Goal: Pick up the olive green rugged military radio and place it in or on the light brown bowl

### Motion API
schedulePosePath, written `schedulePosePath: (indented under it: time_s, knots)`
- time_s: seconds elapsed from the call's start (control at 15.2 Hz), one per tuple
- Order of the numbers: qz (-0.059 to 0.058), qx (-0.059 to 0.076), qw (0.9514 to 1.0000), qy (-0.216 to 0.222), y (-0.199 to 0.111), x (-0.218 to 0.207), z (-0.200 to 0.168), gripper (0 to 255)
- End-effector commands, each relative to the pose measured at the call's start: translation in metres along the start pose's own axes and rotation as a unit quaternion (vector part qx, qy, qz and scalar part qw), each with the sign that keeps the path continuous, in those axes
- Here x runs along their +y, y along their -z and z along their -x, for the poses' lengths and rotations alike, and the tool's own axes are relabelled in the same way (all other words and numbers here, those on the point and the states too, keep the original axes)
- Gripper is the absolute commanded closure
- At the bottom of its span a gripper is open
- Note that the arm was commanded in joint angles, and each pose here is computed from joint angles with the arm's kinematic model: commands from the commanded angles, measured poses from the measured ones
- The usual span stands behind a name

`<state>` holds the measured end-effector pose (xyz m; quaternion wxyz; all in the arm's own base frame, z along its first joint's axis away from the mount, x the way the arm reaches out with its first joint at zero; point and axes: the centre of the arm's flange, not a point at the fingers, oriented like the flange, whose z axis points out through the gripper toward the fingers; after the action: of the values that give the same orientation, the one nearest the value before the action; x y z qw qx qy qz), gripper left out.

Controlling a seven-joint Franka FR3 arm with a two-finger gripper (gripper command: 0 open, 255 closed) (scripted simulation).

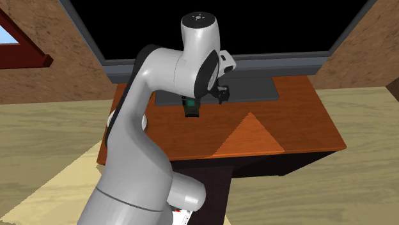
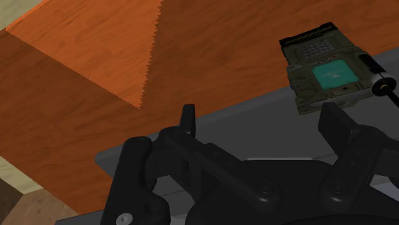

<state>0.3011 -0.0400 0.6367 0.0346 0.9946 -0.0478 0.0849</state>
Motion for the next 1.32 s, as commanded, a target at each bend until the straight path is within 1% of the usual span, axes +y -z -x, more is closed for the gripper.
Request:
schedulePosePath:
  time_s: [0.0,0.13,0.2,0.33,0.46,0.53,0.66,0.73,1.19,1.25]
  knots:
    - [0.000,0.000,1.0000,0.000,0.000,0.000,0.000,0]
    - [-0.005,-0.024,0.9983,-0.052,-0.006,-0.024,-0.004,0]
    - [-0.008,-0.036,0.9962,-0.078,-0.009,-0.035,-0.007,0]
    - [-0.012,-0.060,0.9896,-0.130,-0.016,-0.058,-0.015,0]
    - [-0.017,-0.083,0.9796,-0.182,-0.022,-0.080,-0.024,0]
    - [-0.020,-0.095,0.9734,-0.208,-0.025,-0.090,-0.030,0]
    - [-0.025,-0.118,0.9586,-0.258,-0.032,-0.111,-0.042,0]
    - [-0.025,-0.118,0.9582,-0.259,-0.032,-0.111,-0.043,0]
    - [-0.025,-0.118,0.9582,-0.259,-0.071,-0.116,-0.034,0]
    - [-0.025,-0.118,0.9582,-0.259,-0.071,-0.116,-0.034,0]
